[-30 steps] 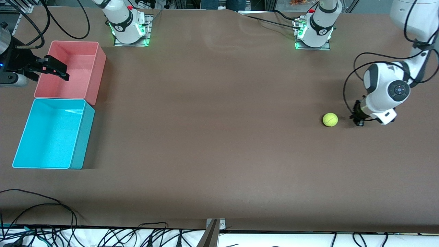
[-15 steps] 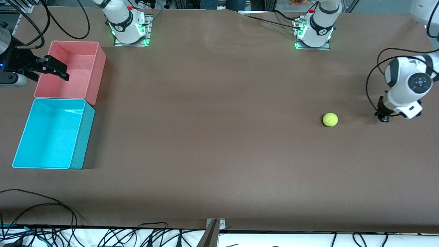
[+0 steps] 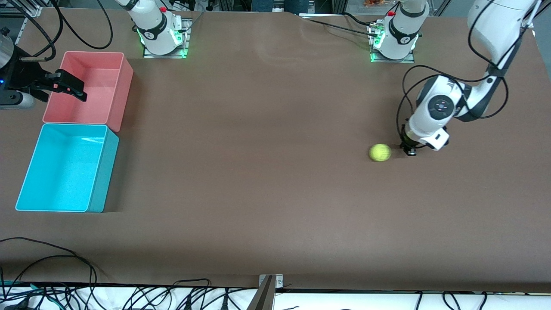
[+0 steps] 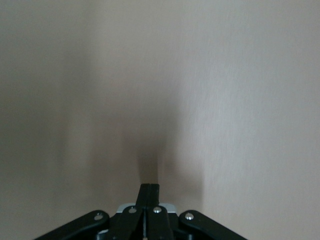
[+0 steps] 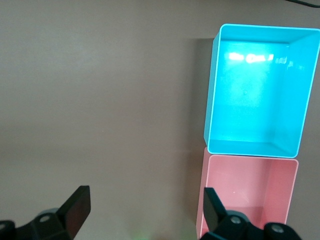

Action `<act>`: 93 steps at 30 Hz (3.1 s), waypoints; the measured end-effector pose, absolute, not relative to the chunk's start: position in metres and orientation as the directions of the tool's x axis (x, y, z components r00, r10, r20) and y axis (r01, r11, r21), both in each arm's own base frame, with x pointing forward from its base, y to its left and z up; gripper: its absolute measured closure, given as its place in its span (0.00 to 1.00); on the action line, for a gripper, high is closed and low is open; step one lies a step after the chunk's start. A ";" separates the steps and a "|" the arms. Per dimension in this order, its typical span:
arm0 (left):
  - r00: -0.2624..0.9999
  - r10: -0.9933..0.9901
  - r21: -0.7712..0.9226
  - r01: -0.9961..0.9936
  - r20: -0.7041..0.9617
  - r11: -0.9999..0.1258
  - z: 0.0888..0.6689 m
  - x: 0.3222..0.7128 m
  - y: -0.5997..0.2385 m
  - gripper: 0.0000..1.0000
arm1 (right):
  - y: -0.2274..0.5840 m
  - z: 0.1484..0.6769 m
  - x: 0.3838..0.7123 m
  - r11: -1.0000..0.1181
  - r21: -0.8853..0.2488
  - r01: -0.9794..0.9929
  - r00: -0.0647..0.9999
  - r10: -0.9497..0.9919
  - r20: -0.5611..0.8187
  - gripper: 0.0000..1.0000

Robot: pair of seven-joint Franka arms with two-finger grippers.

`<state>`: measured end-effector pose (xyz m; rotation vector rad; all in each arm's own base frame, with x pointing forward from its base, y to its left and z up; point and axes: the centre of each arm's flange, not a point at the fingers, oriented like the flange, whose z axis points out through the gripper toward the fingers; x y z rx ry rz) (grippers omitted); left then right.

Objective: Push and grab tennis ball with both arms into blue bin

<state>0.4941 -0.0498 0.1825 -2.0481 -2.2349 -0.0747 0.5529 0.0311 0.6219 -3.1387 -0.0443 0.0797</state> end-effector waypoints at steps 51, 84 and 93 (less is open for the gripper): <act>0.871 0.490 -0.098 0.485 -0.039 -0.869 0.475 0.641 0.064 0.99 | 0.031 0.619 0.554 -1.000 -0.002 0.028 0.998 0.028 -0.057 0.00; 0.988 0.132 -0.052 0.128 -0.082 -0.990 0.563 0.637 0.021 0.27 | 0.050 0.429 0.598 -0.997 0.018 0.070 0.990 0.068 -0.120 0.00; 0.992 0.116 -0.028 0.115 -0.039 -0.993 0.587 0.637 0.012 0.00 | 0.050 0.366 0.586 -0.997 0.017 0.075 0.995 0.074 -0.068 0.00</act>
